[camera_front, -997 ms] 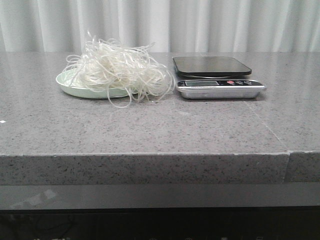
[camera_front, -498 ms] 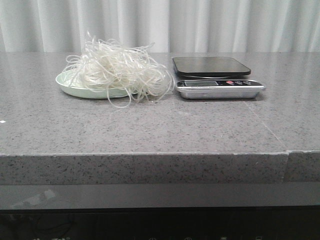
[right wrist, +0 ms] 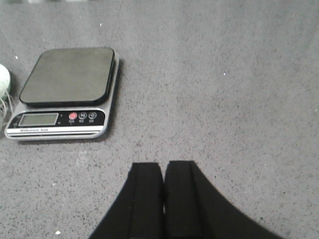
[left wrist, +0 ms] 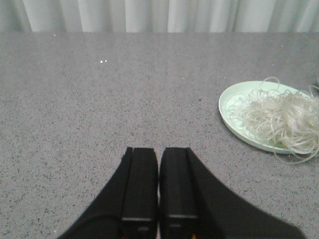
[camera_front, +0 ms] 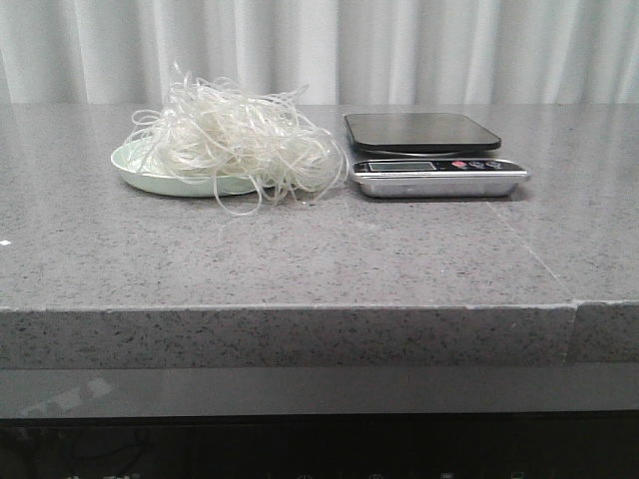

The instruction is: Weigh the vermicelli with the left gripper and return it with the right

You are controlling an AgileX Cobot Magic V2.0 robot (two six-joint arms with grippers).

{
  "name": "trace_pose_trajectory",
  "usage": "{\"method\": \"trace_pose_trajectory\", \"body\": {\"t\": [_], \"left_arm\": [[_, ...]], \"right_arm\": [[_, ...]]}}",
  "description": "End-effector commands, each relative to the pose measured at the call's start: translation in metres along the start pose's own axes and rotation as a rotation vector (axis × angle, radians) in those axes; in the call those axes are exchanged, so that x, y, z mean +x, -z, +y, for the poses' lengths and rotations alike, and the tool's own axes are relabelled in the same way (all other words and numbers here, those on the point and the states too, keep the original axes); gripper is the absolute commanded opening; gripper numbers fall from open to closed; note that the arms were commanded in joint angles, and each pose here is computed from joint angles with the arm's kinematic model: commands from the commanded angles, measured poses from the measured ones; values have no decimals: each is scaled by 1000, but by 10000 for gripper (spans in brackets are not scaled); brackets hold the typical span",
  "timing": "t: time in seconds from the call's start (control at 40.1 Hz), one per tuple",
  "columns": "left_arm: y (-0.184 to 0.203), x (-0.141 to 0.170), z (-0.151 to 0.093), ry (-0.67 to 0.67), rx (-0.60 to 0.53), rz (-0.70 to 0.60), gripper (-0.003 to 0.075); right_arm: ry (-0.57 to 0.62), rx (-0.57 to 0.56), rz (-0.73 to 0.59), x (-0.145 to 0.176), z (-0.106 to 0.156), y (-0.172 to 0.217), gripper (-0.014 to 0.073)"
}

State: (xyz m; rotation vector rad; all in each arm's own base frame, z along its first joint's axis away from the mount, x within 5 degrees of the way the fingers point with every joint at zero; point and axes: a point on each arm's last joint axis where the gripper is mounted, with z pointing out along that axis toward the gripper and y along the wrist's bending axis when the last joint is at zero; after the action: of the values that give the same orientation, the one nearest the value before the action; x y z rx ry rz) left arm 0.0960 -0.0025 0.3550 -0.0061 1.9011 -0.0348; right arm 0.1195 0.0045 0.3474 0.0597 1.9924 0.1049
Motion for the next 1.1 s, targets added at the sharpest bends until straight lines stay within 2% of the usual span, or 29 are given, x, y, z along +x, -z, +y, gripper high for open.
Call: {"method": "trace_pose_trajectory", "body": {"t": [0.0,0.224,0.299,0.374,0.473,0.573,0.623,0.797,1.071], "left_arm": [[-2,-9,-1,2,6,-60,154],[-4,-6,-1,1,6,-47,154],[-4,-6,-1,1,6,-55,164],[-4,-8,-1,1,8,-70,216],[-4,-10,-1,-1,8,-89,377],[-4,-10,-1,-1,9,-91,496],[-4,-10,-1,-1,9,-91,517],[-11,-12,-4,-3,35,-78,514],[-37,-29,-38,-100,239,-21,514]], "right_arm": [[0,4,-45,-13,0,-4,165],[8,10,38,-9,-1,-17,165],[30,10,55,-8,-1,-20,193],[43,10,62,-7,-1,-21,298],[44,10,64,-7,-1,-22,498],[44,10,70,-7,-1,-22,610],[44,10,70,-7,-1,-22,618],[43,9,70,-7,-1,-22,613],[35,4,70,-7,0,-22,613]]}}
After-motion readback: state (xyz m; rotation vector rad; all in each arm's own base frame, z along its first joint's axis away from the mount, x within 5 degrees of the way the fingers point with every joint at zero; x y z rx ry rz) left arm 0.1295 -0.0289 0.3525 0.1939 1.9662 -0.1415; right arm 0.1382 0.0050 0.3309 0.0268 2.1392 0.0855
